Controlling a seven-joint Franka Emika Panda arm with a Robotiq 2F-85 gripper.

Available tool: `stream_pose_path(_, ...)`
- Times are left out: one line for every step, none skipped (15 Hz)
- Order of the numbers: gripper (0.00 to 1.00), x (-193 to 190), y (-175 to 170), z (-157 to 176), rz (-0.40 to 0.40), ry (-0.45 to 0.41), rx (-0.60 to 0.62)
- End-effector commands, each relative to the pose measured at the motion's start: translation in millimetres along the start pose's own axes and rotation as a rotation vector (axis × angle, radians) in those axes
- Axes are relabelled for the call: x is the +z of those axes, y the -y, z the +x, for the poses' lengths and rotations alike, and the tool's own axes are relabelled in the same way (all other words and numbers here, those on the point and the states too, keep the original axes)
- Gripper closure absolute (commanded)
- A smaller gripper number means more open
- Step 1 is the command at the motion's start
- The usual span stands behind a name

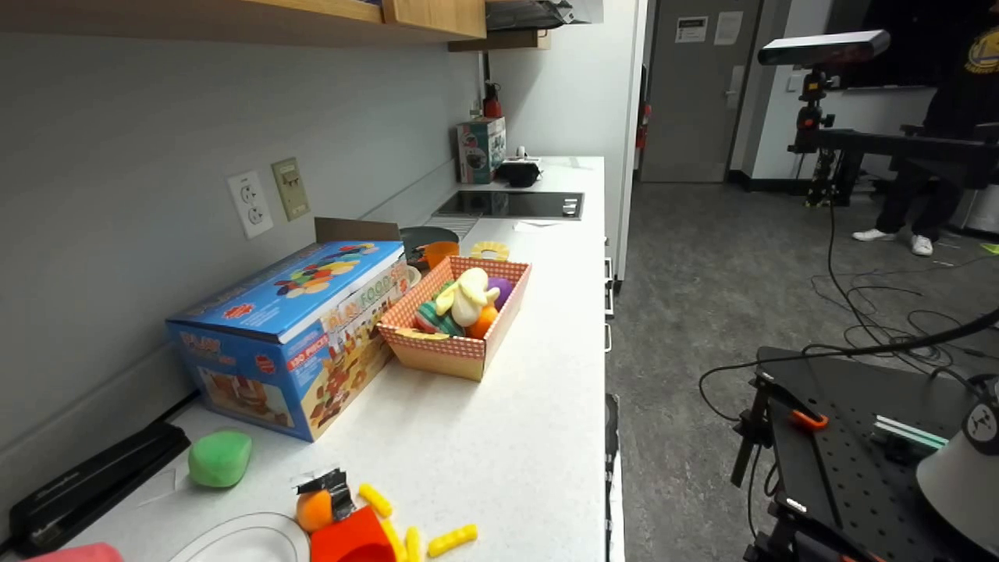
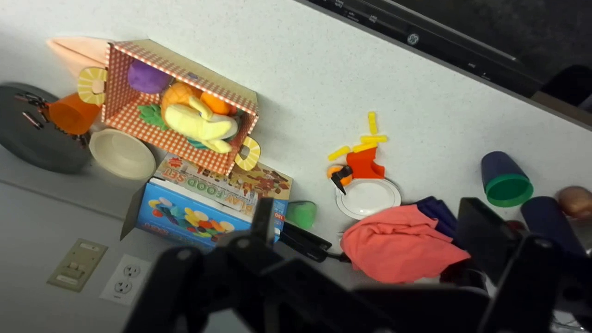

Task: Close the top left cabinet door

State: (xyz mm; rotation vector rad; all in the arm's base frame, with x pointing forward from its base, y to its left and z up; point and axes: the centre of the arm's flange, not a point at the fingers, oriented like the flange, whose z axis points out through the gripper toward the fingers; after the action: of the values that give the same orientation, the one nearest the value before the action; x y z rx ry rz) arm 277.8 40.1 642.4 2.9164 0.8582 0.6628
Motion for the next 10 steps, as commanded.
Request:
stream_pose_path(0.0,0.5,1.7,3.6,0.052,-0.092,-0.052)
stream_pose_path(0.0,0.3,2.3,4.9,0.063,-0.108,-0.062)
stream_pose_path(0.0,-0.2,3.2,5.7,0.082,-0.125,-0.077)
stream_pose_path(0.0,-0.7,4.0,6.6,0.1,-0.141,-0.096)
stream_pose_path(0.0,-1.3,4.8,7.0,0.123,-0.154,-0.125)
stream_pose_path(0.0,-1.5,5.5,7.5,0.144,-0.167,-0.151)
stream_pose_path(0.0,-1.6,6.2,7.9,0.169,-0.185,-0.189)
stream_pose_path(0.0,-1.6,6.7,8.2,0.192,-0.2,-0.225)
stream_pose_path(0.0,-1.5,6.9,8.8,0.209,-0.214,-0.256)
stream_pose_path(0.0,-1.0,6.6,9.4,0.215,-0.222,-0.28)
